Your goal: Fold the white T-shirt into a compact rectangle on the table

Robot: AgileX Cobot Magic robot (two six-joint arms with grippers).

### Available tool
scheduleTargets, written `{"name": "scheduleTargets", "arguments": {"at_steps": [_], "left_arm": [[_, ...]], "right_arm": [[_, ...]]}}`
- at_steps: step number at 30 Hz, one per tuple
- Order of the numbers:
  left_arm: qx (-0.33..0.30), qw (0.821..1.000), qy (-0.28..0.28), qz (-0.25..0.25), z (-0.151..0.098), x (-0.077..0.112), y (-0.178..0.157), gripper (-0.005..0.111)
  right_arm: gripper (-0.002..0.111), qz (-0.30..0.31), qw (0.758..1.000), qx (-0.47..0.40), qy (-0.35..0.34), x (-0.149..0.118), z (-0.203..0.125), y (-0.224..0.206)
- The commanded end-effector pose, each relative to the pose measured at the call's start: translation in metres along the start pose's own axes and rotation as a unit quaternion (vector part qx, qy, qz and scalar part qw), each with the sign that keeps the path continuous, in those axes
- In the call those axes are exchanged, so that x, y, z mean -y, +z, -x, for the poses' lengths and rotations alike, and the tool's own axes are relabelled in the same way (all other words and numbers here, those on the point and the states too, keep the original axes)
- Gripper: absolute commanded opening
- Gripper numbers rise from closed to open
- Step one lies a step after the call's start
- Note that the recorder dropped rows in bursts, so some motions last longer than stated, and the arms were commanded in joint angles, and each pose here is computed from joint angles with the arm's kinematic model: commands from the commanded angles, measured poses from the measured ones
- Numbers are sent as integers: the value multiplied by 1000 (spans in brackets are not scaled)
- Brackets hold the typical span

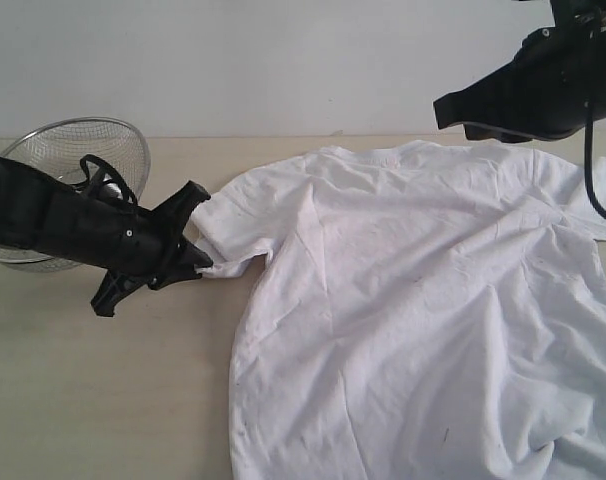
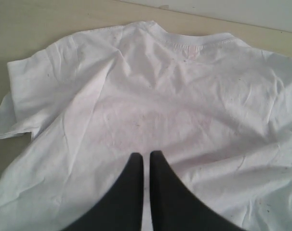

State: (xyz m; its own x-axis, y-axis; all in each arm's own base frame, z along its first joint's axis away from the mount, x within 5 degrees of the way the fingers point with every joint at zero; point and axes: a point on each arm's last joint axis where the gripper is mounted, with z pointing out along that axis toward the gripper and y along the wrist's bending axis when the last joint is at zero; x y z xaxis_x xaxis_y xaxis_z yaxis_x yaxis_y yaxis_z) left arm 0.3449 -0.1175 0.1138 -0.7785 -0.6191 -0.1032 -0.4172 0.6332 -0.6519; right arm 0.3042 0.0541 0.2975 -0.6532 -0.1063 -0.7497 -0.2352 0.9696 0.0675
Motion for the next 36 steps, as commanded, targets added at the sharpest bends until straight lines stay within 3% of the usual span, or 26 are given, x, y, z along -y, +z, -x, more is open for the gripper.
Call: {"name": "scheduleTargets", "arguments": {"at_steps": [1, 8, 20, 27, 36], "left_arm": [[6, 1000, 5, 0, 2, 1, 0, 13], [5, 1000, 24, 2, 3, 0, 0, 5], [30, 999, 13, -13, 41, -17, -17, 5], [50, 998, 19, -34, 63, -9, -26, 5], [58, 997, 37, -43, 70, -1, -29, 5]], "right_arm": [[0, 1, 1000, -11, -4, 0, -3, -2], [0, -16, 998, -63, 0, 4, -12, -3], [0, -31, 989, -143, 4, 6, -26, -7], [0, -24, 990, -135, 13, 4, -25, -6], [0, -21, 989, -142, 15, 4, -26, -7]]}}
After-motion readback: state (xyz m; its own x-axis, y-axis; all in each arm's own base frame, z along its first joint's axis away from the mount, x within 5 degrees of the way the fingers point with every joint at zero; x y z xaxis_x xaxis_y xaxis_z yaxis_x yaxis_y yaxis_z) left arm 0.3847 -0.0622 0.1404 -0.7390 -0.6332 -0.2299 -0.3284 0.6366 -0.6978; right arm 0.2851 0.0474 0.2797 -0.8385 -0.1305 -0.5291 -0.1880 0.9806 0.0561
